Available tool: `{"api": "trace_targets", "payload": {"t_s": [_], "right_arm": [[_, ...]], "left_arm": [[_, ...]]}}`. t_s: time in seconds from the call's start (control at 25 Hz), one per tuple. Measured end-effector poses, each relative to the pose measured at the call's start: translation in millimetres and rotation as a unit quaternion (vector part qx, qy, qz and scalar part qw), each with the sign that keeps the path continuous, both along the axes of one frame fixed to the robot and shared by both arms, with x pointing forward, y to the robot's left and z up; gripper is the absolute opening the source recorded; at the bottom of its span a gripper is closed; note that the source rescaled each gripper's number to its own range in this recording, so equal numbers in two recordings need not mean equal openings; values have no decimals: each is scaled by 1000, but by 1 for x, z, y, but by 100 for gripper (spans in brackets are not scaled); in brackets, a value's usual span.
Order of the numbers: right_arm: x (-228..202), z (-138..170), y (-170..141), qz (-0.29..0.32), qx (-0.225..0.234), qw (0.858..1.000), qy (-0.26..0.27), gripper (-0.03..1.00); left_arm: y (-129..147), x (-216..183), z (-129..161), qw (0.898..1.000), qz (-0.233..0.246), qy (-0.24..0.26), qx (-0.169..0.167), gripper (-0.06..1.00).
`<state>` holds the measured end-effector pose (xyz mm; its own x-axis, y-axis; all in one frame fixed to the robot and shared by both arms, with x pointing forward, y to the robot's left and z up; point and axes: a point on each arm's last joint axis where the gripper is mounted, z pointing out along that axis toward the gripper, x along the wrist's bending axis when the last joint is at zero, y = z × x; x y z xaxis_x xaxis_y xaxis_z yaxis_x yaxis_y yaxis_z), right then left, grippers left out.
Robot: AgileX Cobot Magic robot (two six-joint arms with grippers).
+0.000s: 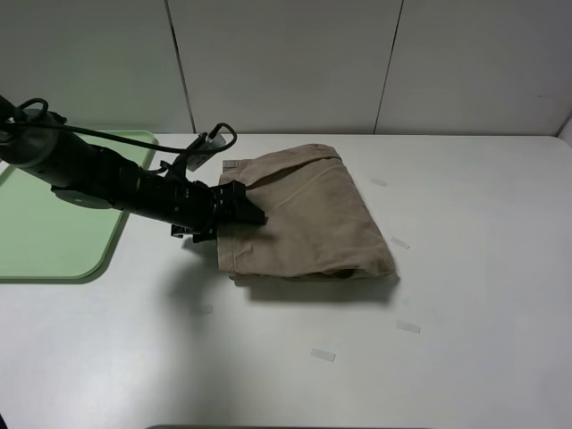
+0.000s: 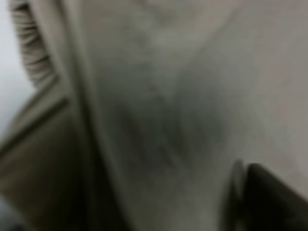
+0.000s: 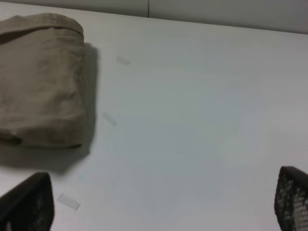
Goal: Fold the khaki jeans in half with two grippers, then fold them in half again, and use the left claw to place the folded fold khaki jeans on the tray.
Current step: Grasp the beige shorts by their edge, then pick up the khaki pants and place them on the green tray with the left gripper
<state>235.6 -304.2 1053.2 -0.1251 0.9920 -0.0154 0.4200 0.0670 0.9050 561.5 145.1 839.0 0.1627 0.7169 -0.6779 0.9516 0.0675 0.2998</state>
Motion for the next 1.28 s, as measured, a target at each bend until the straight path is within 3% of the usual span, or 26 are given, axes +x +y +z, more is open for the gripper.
{"api": "trace_targets", "payload": {"t_s": [0.12, 0.2, 0.6, 0.76, 1.0, 1.28], "right_arm": [[0, 0, 0, 0, 0, 1000, 0, 100], [0, 0, 0, 0, 0, 1000, 0, 100], [0, 0, 0, 0, 0, 1000, 0, 100], [0, 0, 0, 0, 0, 1000, 0, 100], [0, 0, 0, 0, 0, 1000, 0, 100], [0, 0, 0, 0, 0, 1000, 0, 100]], "left_arm": [[0, 0, -4, 1000, 2, 3, 10, 19], [0, -1, -4, 1000, 0, 3, 10, 2], [1, 8, 8, 999, -35, 9, 27, 1], [8, 20, 32, 996, -66, 12, 60, 0], [28, 37, 66, 983, -107, 26, 144, 0], [54, 49, 102, 953, -125, 32, 273, 0]]}}
